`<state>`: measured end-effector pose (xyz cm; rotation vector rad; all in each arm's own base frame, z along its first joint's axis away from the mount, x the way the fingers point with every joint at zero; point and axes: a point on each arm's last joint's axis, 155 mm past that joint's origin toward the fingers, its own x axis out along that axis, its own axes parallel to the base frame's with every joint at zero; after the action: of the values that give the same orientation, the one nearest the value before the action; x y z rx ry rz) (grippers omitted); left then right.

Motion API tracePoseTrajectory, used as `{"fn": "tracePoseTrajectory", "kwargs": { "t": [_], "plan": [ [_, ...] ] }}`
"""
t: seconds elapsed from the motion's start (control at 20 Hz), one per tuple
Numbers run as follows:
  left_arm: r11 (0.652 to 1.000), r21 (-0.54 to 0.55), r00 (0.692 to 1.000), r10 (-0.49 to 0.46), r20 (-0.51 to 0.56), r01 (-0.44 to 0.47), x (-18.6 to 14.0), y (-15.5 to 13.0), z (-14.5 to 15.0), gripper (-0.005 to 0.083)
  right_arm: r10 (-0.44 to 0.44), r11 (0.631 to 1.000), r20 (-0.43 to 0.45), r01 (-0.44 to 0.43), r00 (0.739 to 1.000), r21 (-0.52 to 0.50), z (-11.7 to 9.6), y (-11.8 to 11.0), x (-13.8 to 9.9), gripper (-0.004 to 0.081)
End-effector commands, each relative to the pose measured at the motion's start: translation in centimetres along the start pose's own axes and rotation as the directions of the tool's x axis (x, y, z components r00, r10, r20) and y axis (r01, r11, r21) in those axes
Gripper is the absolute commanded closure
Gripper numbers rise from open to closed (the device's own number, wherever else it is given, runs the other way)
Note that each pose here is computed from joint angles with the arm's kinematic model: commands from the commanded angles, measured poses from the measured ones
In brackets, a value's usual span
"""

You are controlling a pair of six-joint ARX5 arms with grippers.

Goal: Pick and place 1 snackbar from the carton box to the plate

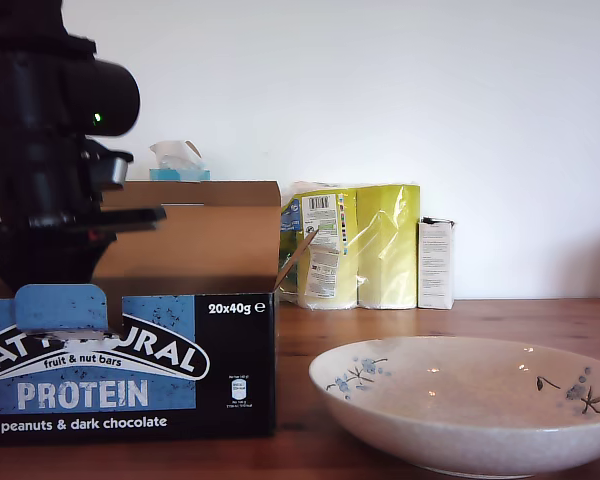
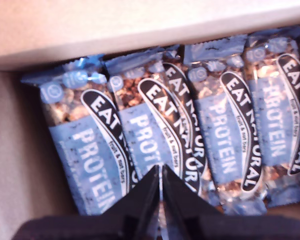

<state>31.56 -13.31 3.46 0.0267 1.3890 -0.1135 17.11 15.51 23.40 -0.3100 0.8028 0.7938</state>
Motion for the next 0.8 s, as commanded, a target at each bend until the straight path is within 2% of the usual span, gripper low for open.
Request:
{"fn": "tracePoseTrajectory", "kwargs": {
  "t": [0.0,0.15,0.25,0.55,0.75],
  "plan": [
    [1.0,0.001,0.999,0.021,-0.026,-0.021,1.0,0.2,-0.4,0.0793,0.0,1.0,0.005,0.0,1.0,-0.007,0.1,0.1,0.0,0.0783],
    [0.999,0.002,0.999,0.038,-0.027,-0.038,1.1,0.5,-0.4,0.0792,0.001,1.0,0.005,-0.001,1.0,-0.007,0.1,0.1,0.0,0.0783],
    [1.0,0.007,1.0,0.017,-0.025,-0.017,1.2,-0.1,-0.4,0.0793,0.0,1.0,0.006,0.0,1.0,-0.007,0.2,0.1,0.0,0.0783],
    [0.992,0.038,0.991,-0.12,-0.064,0.122,1.8,-3.9,-1.2,0.0793,0.0,1.0,0.006,0.0,1.0,-0.007,0.2,0.1,0.0,0.0783],
    [0.987,0.062,0.989,-0.145,-0.003,0.145,1.4,-5.0,0.5,0.0793,0.002,1.0,0.005,-0.002,1.0,-0.006,0.1,0.1,0.0,0.0783]
  ]
}}
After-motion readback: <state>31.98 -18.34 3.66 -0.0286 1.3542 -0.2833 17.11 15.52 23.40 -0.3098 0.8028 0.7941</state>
